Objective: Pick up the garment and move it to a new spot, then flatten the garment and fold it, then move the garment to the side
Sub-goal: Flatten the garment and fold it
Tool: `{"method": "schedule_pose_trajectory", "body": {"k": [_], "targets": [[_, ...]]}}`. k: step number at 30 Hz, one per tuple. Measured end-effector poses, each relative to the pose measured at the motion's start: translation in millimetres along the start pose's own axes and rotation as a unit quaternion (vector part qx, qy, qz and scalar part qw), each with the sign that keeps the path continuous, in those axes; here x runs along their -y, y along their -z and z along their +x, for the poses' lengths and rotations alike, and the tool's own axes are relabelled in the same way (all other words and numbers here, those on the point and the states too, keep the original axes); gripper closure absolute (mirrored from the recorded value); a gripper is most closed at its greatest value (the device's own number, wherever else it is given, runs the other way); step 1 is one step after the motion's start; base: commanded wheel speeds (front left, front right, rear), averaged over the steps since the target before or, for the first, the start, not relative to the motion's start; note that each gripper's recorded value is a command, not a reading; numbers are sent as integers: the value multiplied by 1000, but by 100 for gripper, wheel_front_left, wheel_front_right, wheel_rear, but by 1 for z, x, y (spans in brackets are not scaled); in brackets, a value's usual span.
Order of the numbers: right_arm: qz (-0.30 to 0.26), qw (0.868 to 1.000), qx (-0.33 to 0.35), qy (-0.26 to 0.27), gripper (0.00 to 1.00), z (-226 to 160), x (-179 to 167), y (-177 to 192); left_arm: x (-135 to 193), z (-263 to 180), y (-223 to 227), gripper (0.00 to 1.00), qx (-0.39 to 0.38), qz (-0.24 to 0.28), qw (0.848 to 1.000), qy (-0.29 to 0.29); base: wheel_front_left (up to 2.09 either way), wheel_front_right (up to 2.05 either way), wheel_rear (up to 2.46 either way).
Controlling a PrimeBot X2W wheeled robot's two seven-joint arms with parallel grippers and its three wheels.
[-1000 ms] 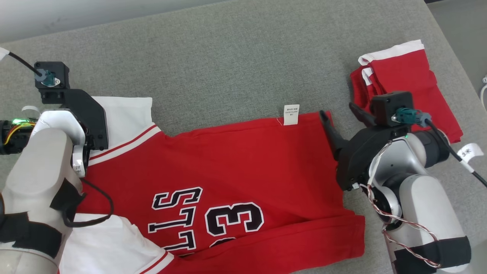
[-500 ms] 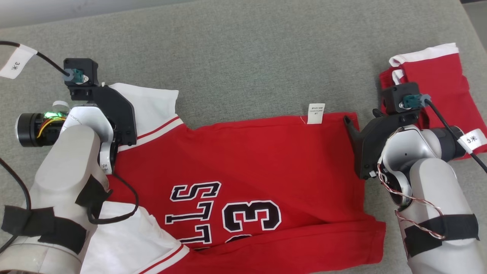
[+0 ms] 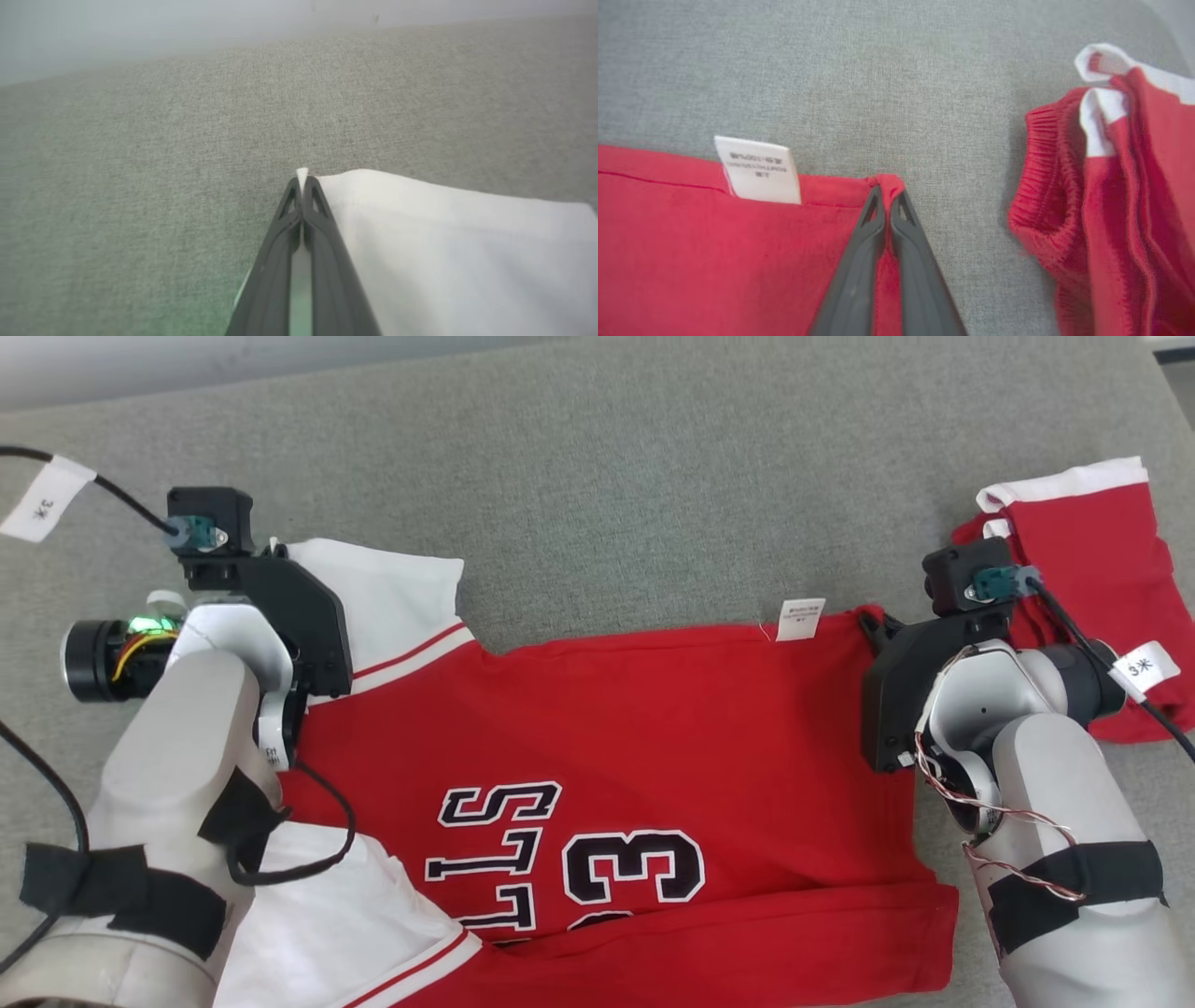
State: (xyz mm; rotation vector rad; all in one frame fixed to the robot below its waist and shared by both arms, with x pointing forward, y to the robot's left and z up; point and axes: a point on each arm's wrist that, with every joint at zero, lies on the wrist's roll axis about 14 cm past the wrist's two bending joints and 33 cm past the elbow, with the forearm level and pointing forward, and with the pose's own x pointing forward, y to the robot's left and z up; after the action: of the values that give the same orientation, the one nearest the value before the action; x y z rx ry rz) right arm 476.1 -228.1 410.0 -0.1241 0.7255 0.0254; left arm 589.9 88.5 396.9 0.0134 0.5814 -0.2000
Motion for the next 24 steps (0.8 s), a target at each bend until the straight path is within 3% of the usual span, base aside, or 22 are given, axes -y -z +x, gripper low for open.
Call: {"method": "schedule_pose_trajectory", "body": {"k": [3,6,10,24], "targets": [[8,1000,13,-5,100,-8,-2,-1,-1,-9,-5,100,20,-2,1000,0,0,0,0],[11,1000,25,-11,100,-23,-6,4,3,-30,-38,100,103,-36,994,15,0,0,0],[14,999,47,-8,100,-40,-5,4,2,-60,-39,100,149,-73,986,26,0,0,0],[-40,998,49,4,100,-88,-6,35,6,-190,34,100,166,-156,974,-12,0,0,0]]}}
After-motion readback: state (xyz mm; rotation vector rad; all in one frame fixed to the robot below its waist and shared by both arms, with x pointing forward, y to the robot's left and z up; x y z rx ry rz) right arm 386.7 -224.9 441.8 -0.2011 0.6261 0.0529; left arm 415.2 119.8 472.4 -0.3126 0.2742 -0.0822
